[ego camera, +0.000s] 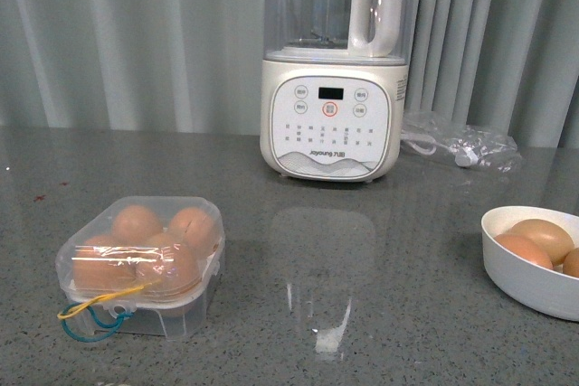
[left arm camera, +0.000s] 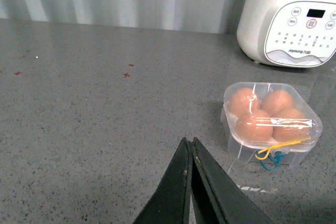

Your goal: Put egg into box

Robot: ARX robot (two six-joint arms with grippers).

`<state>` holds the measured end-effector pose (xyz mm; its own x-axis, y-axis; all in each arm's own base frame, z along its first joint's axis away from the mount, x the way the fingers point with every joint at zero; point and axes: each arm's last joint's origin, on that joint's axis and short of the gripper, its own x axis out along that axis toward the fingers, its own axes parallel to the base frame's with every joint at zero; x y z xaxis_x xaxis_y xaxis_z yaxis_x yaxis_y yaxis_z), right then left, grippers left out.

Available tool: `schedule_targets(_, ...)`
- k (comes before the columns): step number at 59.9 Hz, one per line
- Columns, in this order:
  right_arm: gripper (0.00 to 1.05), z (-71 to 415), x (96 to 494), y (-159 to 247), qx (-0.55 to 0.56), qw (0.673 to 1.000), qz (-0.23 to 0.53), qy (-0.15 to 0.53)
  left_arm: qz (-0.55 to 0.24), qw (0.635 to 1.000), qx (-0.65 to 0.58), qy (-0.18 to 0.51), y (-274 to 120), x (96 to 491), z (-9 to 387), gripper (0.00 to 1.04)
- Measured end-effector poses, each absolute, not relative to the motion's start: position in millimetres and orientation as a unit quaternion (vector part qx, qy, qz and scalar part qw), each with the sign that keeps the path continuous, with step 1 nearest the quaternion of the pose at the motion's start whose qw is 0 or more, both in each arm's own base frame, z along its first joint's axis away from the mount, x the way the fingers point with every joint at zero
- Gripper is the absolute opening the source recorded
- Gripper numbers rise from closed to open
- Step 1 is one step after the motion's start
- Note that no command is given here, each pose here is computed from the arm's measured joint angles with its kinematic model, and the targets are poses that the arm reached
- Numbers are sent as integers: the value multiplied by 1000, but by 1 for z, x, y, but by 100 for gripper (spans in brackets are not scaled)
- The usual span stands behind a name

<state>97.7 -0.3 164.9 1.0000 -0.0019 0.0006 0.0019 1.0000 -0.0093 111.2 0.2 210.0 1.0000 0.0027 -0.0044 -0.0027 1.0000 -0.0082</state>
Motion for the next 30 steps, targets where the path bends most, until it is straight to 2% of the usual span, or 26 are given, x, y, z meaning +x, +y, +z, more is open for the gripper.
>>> schedule_targets(30,98,165,98,0,-5,1000,-1,0,1,1000,-4,4,0,98,181,4)
